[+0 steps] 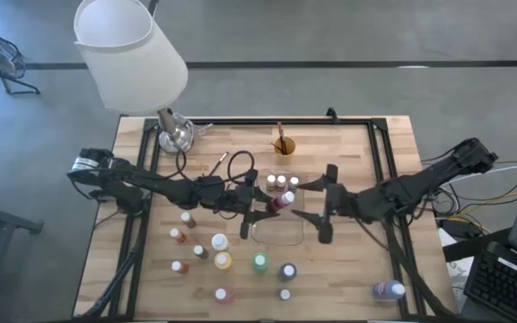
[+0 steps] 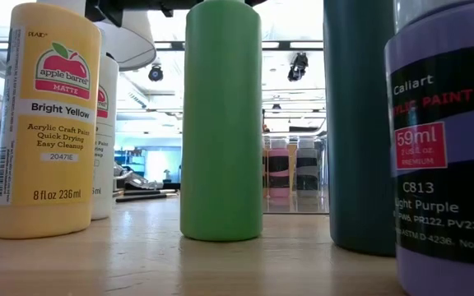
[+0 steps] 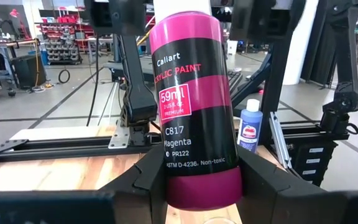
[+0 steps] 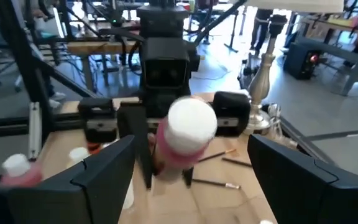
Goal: Pick & Place Paint Supplies
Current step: Put the small purple paint bottle into the transparent bin
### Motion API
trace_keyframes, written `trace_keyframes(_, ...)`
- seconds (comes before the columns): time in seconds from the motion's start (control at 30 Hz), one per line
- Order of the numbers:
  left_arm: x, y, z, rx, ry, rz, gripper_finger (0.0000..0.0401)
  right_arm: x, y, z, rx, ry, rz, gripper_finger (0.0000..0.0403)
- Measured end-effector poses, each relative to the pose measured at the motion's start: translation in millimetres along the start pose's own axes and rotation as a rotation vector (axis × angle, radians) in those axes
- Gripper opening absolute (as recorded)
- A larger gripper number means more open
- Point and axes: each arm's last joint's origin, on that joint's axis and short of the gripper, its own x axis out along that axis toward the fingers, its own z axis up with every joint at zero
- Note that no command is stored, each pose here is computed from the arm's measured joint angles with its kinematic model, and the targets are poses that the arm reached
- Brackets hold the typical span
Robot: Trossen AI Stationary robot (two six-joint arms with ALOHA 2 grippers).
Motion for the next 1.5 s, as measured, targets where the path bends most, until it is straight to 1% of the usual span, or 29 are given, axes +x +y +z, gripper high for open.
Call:
trace_keyframes(0.2, 0.2, 0.0, -0.2, 0.000, 0.008, 0.000, 0.0142, 15.3, 9.5, 7.7, -0.060, 0.009, -0.013, 0.0284)
trace_keyframes(0.37, 0.2, 0.0, -0.6, 0.000, 0.011, 0.000, 0.0143, 17.0, 12.3, 17.2, -0.068, 0.023, -0.013, 0.0253)
trace_keyframes(0.53, 0.2, -0.1, -0.6, 0.004, 0.011, -0.005, 0.0142, 19.0, 13.1, 14.3, -0.074, 0.066, -0.021, 0.0220)
trace_keyframes(0.63, 0.2, -0.2, -0.6, 0.014, 0.011, -0.007, 0.0142, 18.8, 11.7, 15.1, -0.055, 0.068, -0.025, 0.0206)
trace_keyframes(0.9, 0.1, -0.2, -1.0, 0.065, 0.014, -0.009, 0.0142, 18.5, 8.8, 14.2, -0.042, 0.073, -0.033, 0.0182)
trace_keyframes(1.1, 0.1, -0.2, -1.0, 0.070, 0.015, -0.007, 0.0142, 18.7, 8.9, 13.5, -0.044, 0.078, -0.033, 0.0162)
trace_keyframes(1.37, 0.1, -0.2, -0.9, 0.086, 0.014, -0.007, 0.0143, 18.7, 9.0, 13.5, -0.043, 0.078, -0.029, 0.0123)
trace_keyframes(1.5, 0.0, -0.2, -0.8, 0.090, 0.014, -0.007, 0.0143, 18.7, 9.0, 13.3, -0.043, 0.080, -0.029, 0.0119)
